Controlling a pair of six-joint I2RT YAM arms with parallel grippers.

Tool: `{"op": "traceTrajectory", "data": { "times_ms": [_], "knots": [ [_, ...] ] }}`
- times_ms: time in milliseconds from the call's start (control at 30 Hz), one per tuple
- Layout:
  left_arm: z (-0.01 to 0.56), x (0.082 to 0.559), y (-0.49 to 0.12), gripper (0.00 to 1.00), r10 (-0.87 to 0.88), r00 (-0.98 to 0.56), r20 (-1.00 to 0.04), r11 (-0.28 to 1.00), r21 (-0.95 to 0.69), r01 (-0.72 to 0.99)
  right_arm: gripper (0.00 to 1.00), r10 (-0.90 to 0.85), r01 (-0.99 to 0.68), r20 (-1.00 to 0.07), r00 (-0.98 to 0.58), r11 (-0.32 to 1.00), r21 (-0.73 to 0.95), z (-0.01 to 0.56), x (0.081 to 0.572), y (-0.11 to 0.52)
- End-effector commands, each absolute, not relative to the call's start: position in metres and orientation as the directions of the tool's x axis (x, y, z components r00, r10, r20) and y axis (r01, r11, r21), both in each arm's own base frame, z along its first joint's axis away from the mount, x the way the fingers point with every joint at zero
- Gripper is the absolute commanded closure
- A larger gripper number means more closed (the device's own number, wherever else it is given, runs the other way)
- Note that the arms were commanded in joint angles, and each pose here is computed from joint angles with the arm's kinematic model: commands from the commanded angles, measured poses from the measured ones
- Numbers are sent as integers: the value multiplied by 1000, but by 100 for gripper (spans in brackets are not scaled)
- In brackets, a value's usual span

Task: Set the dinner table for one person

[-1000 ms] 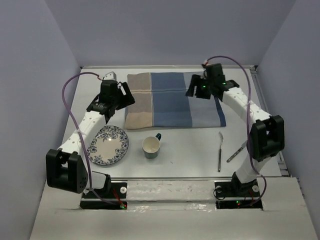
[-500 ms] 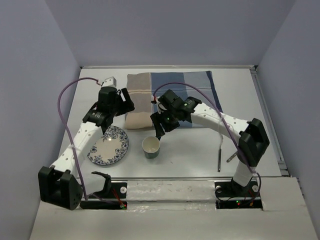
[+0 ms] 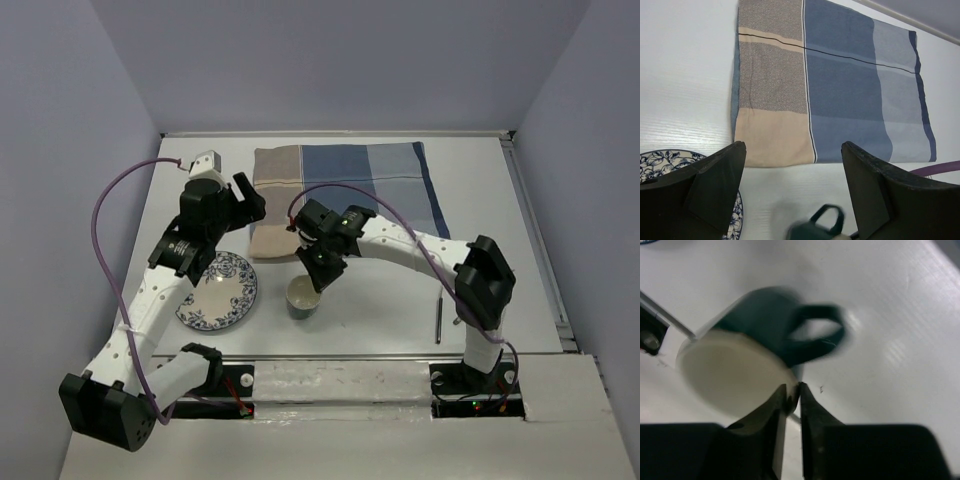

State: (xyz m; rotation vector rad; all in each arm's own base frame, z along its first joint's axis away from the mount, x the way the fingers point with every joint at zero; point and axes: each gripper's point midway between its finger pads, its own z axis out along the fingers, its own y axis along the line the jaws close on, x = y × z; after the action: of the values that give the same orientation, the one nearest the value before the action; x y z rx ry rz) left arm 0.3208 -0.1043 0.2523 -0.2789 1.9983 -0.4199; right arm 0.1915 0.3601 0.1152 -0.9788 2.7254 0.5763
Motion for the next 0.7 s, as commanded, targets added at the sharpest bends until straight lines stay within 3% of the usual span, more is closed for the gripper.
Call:
{"op": "traceTrajectory", "data": {
  "times_ms": [0,267,467,667],
  "knots": [
    [271,324,-104,12,-361,-409,-838,916,-401,15,100,-498,-616,-395,-772,740,271,136,212,380],
    [291,327,-105,12,-349,-383,-855,919,-392,36,100,-270,-554,-660,-701,789,265,253,295,383],
    [289,325,-106,11,-339,-390,-856,921,-387,49,100,-98,-384,-790,-605,905,182,310,407,298],
    [286,322,-110,11,-348,-398,-849,913,-403,61,100,83,-123,-844,-530,977,173,322,517,193]
  ]
}}
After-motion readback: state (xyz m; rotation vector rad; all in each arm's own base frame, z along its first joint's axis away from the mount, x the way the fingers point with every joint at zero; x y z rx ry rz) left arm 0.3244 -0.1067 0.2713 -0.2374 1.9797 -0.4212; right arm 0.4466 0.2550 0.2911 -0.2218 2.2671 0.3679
